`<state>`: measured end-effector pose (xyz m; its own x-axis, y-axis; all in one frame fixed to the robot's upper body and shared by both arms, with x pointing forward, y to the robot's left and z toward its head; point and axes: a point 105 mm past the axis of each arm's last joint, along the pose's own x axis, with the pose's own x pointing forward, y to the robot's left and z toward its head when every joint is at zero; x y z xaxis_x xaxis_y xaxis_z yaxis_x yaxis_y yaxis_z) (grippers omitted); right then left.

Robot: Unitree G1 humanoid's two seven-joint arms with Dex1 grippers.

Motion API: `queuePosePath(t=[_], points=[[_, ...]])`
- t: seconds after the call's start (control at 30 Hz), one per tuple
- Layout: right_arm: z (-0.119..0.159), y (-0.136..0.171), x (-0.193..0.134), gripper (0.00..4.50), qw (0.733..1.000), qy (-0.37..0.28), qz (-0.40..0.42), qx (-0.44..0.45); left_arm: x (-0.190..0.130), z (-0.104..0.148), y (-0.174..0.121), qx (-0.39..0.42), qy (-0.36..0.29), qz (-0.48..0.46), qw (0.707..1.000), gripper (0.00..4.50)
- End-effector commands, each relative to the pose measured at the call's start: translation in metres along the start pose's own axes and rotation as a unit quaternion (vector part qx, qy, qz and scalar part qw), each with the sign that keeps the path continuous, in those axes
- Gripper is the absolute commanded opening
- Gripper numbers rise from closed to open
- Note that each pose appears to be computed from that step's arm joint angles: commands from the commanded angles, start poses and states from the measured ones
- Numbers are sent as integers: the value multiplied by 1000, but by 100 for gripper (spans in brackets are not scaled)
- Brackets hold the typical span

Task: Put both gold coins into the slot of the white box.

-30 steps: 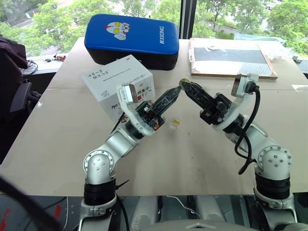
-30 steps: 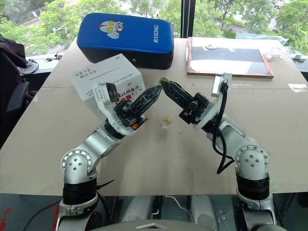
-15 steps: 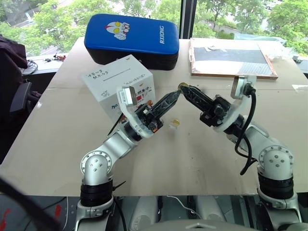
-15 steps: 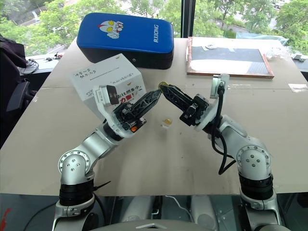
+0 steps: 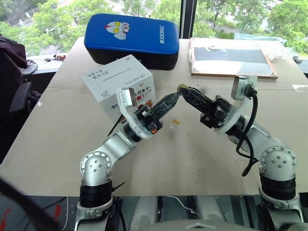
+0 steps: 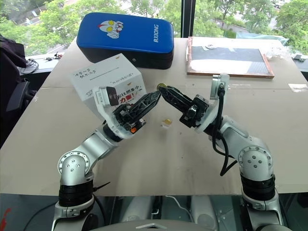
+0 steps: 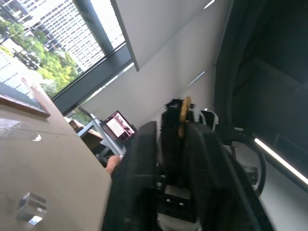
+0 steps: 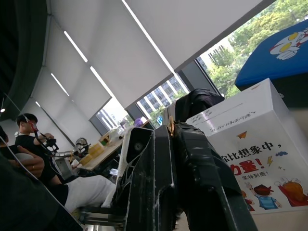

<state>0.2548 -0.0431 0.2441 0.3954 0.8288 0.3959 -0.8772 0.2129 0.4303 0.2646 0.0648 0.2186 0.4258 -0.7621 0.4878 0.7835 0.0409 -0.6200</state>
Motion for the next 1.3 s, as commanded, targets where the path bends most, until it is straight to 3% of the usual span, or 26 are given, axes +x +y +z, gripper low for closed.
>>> queuePosePath(t=[0.03, 0.13, 0.17, 0.2, 0.3, 0.77, 0.97, 1.03, 1.3], points=[[-20, 22, 6, 0, 998, 41, 53, 16, 8, -4, -15, 2, 4, -36, 999, 228], [-20, 21, 6, 0, 998, 40, 51, 17, 8, -3, -17, 2, 2, -42, 999, 228], [-20, 21, 7, 0, 998, 40, 51, 17, 8, -3, -18, 2, 1, -44, 999, 167], [-20, 21, 7, 0, 998, 40, 51, 17, 8, -3, -18, 2, -1, -46, 999, 152], [-21, 21, 7, 0, 998, 41, 50, 17, 9, -1, -22, 4, -3, -59, 998, 17], [-24, 22, 4, 0, 996, 54, 56, 33, 11, -5, -25, -1, 8, -72, 997, 8], [-17, 18, 6, 217, 998, 31, 41, 32, 11, -2, -24, -1, 1, -67, 998, 0], [-15, 16, 7, 319, 999, 21, 35, 35, 11, -2, -23, -1, -1, -65, 998, 0], [-11, -3, 2, 319, 999, 4, -17, 28, 9, 7, -24, 12, -19, -61, 998, 0]])
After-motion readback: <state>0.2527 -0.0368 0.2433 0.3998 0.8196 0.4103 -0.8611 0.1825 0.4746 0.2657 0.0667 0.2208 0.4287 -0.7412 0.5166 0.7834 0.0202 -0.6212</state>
